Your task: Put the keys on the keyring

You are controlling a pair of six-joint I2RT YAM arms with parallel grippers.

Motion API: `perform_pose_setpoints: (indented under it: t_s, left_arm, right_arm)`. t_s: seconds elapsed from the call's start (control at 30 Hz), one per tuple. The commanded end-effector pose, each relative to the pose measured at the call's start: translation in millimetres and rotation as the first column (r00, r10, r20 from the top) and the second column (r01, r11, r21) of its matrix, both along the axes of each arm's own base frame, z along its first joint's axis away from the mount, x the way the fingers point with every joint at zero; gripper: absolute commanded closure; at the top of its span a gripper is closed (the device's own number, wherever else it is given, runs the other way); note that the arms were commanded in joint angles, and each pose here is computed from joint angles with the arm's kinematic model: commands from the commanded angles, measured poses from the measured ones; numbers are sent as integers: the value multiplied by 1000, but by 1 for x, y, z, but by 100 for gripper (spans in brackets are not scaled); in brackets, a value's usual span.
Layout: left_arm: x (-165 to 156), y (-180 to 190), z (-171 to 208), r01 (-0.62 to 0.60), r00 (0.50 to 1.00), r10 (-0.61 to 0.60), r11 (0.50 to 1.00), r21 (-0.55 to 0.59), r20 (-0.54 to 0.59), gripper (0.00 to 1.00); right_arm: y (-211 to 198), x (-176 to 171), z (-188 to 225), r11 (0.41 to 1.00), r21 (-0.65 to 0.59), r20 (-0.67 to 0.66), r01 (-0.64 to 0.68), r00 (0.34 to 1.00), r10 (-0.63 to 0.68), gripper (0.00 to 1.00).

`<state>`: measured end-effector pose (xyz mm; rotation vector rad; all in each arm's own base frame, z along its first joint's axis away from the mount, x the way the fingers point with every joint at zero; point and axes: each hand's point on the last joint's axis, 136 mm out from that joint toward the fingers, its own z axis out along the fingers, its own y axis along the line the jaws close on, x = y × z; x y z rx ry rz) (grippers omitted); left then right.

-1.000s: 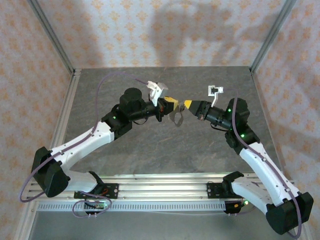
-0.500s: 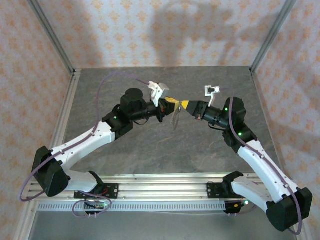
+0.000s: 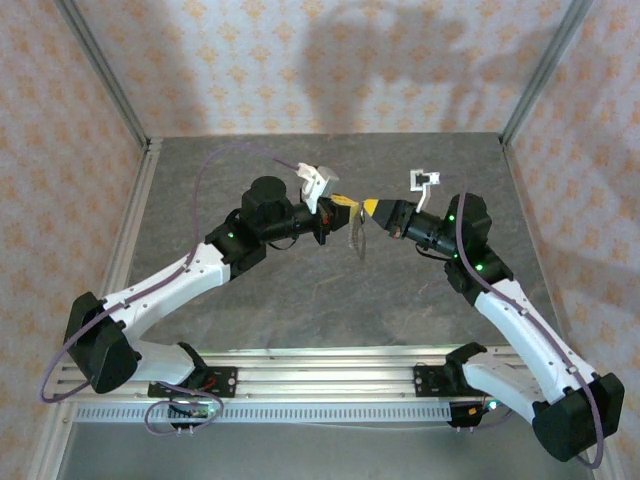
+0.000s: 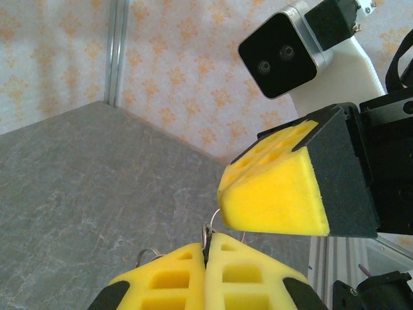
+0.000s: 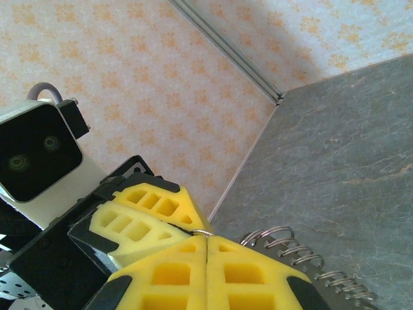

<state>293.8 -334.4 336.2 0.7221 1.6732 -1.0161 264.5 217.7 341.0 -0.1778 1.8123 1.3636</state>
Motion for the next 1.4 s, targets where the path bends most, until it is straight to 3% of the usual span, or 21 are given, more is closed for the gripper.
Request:
perform_pose_setpoints:
  t_s: [0.0,1.37]
  left_arm:
    - [-12,-8,32,67,996,-63,996,-66,60,100]
    - [-13,-3,45,43,996,-34,993,-112,82,100]
  right_arm:
    - [-2,3,27,999,17,92,27,995,-29,100]
    - [-14,15,2,997,-2,42,81,996,-81,100]
